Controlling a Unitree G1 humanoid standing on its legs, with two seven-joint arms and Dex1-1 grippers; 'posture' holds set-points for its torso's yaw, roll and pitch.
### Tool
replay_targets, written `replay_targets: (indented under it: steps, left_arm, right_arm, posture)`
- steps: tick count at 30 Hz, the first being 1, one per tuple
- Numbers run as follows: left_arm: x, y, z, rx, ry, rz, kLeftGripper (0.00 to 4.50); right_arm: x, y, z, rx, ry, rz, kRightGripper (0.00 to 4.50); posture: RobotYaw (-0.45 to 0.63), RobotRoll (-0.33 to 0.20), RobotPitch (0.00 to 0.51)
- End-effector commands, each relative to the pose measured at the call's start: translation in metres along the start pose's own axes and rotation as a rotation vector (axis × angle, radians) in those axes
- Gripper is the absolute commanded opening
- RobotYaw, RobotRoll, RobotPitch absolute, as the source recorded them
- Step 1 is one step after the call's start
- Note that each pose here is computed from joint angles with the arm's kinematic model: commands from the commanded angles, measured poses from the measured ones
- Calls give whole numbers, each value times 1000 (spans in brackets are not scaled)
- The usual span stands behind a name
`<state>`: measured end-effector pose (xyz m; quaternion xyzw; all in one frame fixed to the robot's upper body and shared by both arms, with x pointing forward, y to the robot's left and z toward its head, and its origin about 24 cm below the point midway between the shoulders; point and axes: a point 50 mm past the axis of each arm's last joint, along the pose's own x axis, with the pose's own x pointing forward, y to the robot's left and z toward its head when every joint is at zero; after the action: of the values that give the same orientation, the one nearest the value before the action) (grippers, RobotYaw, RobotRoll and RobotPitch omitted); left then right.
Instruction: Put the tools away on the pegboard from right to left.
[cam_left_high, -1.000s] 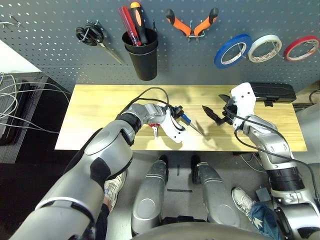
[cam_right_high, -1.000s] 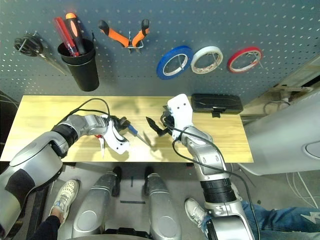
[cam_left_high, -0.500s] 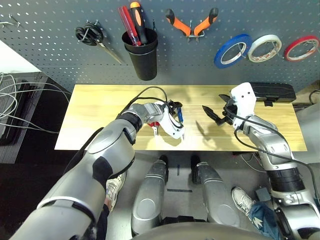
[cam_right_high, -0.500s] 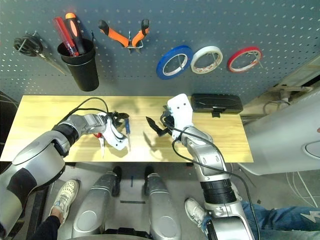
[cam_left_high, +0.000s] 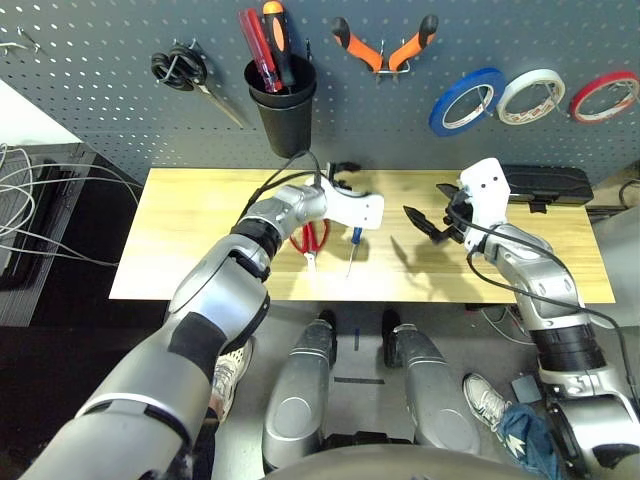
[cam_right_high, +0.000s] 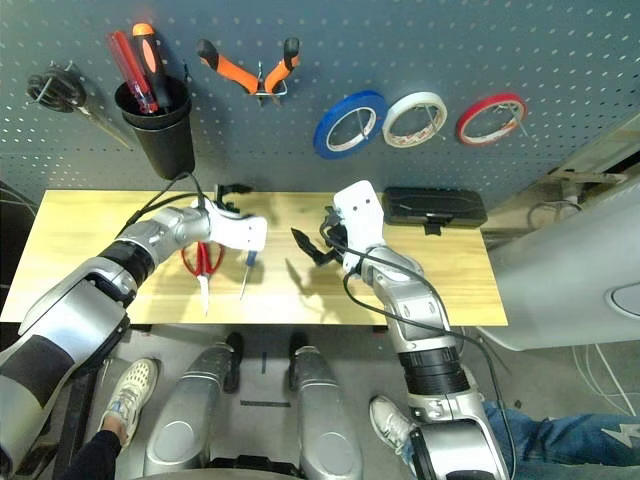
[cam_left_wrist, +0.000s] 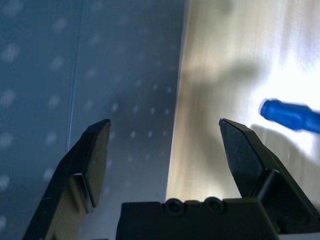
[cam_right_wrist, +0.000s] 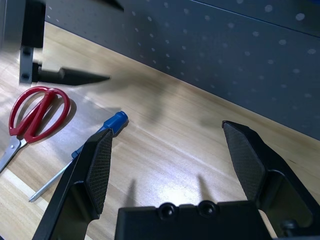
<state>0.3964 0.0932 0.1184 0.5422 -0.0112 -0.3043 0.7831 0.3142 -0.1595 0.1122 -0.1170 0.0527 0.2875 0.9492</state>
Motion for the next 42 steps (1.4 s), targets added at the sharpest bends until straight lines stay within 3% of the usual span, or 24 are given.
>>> replay_targets:
  steps: [1, 4, 11, 20, 42]
  left_arm:
    - [-5, -17, -8, -281, 65, -60, 4453]
    - [-12, -35, -9, -479, 83, -100, 4453]
    - [-21, -64, -6, -588, 97, -120, 4453]
    - [-19, -67, -9, -911, 250, -64, 4453]
    - [1, -73, -1, -1056, 350, -113, 4453]
  right_arm:
    - [3, 1, -6, -2, 13, 16, 4500]
    - [6, 0, -7, -1, 8, 16, 4500]
    - [7, 1, -10, 4, 8, 24, 4500]
    - [2, 4, -23, 70, 95, 81, 4500]
    - [-6, 2, -47, 123, 214, -7, 4500]
  posture:
    - [142, 0, 293]
    - [152, 0, 286]
    - [154, 0, 286]
    - [153, 0, 292]
    - [136, 0, 363]
